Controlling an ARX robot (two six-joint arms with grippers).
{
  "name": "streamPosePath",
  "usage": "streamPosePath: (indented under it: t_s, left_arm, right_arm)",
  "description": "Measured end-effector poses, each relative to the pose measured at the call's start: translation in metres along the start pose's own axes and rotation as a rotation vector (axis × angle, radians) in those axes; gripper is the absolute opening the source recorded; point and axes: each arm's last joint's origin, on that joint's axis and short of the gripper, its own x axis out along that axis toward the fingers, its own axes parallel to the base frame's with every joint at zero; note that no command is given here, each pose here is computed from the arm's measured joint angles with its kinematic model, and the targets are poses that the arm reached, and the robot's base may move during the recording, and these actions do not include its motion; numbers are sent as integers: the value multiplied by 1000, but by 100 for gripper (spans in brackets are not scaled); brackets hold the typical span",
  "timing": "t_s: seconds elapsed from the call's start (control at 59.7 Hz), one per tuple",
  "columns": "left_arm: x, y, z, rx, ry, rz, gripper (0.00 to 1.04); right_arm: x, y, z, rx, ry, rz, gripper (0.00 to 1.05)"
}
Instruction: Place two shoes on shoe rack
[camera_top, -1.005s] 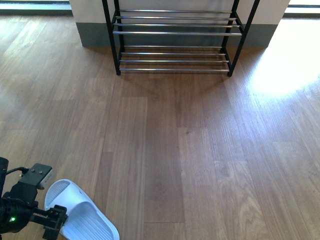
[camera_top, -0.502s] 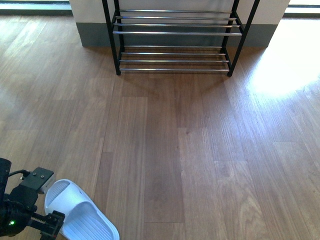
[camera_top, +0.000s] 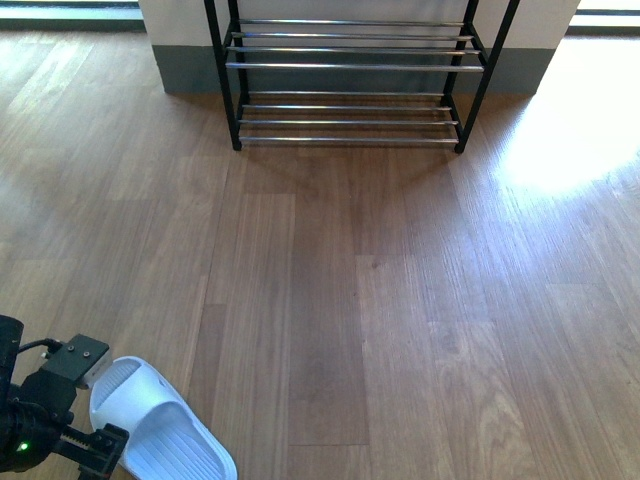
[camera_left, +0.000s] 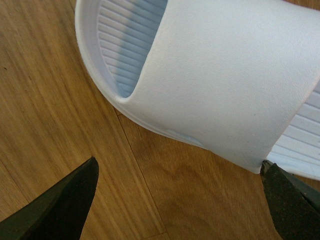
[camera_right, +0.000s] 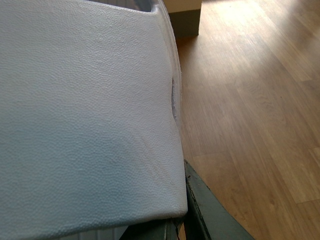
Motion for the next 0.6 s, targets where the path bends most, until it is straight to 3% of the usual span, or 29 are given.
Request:
streamPosePath:
  t_s: [0.385,0.603]
  left_arm:
    - [-2,3,5,-76,-75,136,95]
    - [-2,2,5,-90,-70,131,95]
  right_arm:
    - [0,0,0,0,0,0,1]
    - [0,0,0,0,0,0,1]
